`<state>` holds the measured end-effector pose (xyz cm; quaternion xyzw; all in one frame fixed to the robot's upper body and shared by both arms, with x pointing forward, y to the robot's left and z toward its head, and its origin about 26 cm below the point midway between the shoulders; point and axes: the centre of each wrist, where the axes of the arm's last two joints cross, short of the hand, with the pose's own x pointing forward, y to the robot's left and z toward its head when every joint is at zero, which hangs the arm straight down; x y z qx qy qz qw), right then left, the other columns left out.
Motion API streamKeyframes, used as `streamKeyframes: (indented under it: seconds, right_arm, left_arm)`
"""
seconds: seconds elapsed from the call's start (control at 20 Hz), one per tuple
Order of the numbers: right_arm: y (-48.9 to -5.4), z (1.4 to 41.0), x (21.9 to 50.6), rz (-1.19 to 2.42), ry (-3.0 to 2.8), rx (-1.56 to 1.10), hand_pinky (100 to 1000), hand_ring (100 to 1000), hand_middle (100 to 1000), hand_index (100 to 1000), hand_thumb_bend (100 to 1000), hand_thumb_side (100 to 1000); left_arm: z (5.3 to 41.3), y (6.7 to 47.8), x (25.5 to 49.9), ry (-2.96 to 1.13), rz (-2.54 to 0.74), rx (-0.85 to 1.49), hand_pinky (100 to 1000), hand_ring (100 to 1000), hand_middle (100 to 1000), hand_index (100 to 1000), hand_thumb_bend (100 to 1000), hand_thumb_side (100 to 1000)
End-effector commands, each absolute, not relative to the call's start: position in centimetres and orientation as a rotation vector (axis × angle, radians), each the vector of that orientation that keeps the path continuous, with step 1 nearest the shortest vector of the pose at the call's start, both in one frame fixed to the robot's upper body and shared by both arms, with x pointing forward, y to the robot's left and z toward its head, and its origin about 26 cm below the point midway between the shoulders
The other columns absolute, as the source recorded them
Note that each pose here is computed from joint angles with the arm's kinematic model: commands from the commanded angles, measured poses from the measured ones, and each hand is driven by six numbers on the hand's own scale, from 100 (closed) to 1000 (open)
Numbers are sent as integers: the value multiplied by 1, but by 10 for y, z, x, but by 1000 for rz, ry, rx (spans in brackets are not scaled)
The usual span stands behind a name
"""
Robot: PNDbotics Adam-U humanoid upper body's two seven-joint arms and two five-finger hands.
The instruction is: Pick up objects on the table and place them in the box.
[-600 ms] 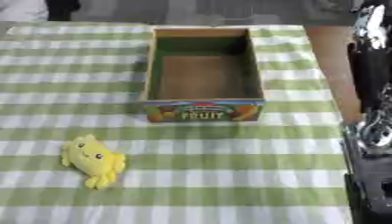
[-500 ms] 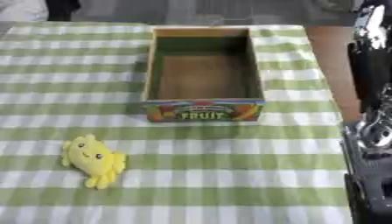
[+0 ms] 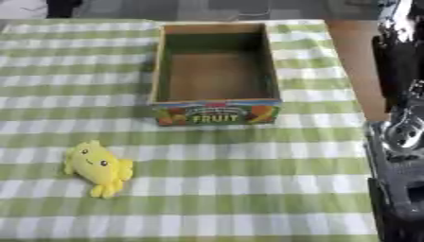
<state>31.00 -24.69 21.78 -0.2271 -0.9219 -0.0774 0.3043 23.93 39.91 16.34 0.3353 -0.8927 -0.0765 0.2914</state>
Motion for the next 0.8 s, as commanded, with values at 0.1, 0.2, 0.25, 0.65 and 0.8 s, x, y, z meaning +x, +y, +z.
streamKeyframes:
  seconds: [0.1,0.2,0.25,0.65,0.8]
  right_arm:
    - [-249,227,307,-189,-2482,-612,789,875,552,835,100,564]
    - [-249,228,307,-186,-2483,-613,789,875,552,835,100,563]
    - [-249,228,307,-184,-2484,-613,789,875,552,835,100,563]
    - [-249,228,307,-164,-2485,-611,789,875,553,836,100,565]
    - [-249,228,307,-156,-2486,-609,789,875,553,836,100,565]
  left_arm:
    - [185,406,236,-2330,-506,1017,812,602,667,865,258,928]
    - [190,408,236,-2287,-619,1070,810,611,672,862,252,913]
    - [192,410,236,-2264,-680,1097,808,617,675,857,254,911]
    - [201,418,239,-2042,-1224,1228,798,713,727,900,260,933]
    - [203,420,244,-1931,-1426,1241,797,741,738,910,275,933]
